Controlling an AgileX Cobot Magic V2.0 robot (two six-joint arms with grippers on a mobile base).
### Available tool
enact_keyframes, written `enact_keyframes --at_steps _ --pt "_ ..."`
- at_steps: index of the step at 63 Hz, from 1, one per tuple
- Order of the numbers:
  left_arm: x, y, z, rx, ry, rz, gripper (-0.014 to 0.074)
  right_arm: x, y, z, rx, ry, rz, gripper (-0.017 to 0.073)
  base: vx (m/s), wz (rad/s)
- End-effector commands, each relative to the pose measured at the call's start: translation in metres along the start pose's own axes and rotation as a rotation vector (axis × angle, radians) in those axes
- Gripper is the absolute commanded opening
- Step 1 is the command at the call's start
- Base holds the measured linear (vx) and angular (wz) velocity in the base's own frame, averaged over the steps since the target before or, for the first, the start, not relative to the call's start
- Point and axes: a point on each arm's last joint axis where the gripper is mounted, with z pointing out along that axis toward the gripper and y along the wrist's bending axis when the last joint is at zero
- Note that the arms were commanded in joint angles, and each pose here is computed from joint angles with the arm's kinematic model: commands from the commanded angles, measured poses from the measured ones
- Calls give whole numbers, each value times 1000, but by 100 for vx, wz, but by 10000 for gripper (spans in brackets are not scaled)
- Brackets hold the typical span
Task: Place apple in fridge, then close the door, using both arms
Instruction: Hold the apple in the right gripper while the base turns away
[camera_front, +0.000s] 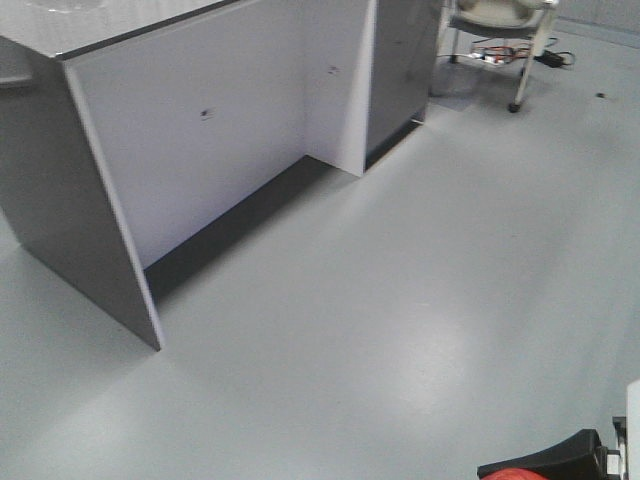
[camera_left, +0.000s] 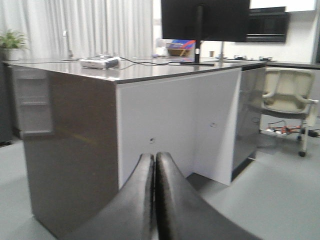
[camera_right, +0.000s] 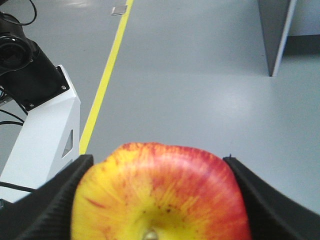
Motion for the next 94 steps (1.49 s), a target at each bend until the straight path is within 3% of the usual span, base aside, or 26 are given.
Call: enact_keyframes --at_steps 1,94 --pt "0 0 -1 2 -68 -7 -6 -12 2 -5 0 -75 11 307 -2 38" --pt "0 0 -1 2 -68 -7 -6 -12 2 -5 -3 -71 11 307 2 48"
